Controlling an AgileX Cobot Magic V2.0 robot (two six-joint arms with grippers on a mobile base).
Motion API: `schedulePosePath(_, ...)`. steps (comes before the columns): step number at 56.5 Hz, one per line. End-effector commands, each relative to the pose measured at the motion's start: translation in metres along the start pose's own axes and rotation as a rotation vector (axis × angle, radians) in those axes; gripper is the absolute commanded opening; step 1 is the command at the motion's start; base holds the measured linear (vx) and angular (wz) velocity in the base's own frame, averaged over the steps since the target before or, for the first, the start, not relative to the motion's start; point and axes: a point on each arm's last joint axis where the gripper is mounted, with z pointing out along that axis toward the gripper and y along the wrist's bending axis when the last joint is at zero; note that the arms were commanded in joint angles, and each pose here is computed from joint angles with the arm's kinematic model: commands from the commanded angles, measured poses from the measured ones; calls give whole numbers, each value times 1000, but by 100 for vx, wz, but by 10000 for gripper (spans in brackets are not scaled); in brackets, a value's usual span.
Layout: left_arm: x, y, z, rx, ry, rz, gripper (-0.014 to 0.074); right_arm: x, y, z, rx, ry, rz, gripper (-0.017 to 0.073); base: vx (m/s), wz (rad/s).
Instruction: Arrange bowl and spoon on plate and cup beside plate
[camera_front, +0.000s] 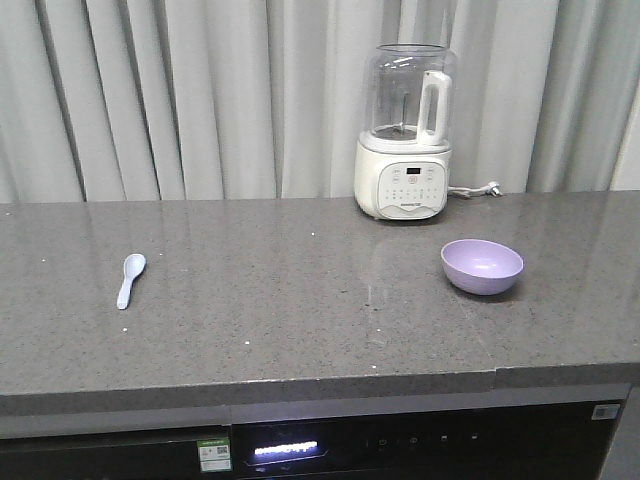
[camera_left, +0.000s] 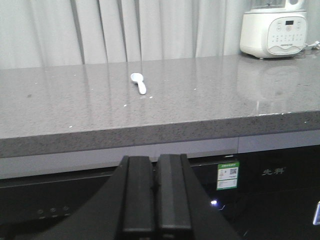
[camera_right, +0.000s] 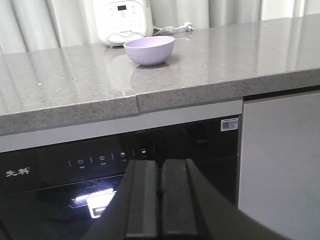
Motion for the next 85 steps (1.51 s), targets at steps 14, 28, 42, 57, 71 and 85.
schedulePosePath(14, -17, 0, -3, 5, -118, -13, 0, -5, 0, 0, -2, -75, -11, -8, 8, -22)
schedulePosePath(28, -17, 0, -3, 5, -118, -13, 0, -5, 0, 0, -2, -75, -11, -8, 16, -16)
schedulePosePath(42, -17, 0, -3, 5, -118, -13, 0, -5, 0, 0, -2, -75, -11, -8, 28, -4)
schedulePosePath(57, -17, 0, -3, 5, -118, -13, 0, -5, 0, 0, -2, -75, -11, -8, 36, 23)
schedulePosePath(71, -17, 0, -3, 5, -118, -13, 0, -5, 0, 0, -2, -75, -11, -8, 34, 28)
schedulePosePath(85, -17, 0, -3, 5, -118, -13, 0, -5, 0, 0, -2, -75, -11, -8, 17, 12)
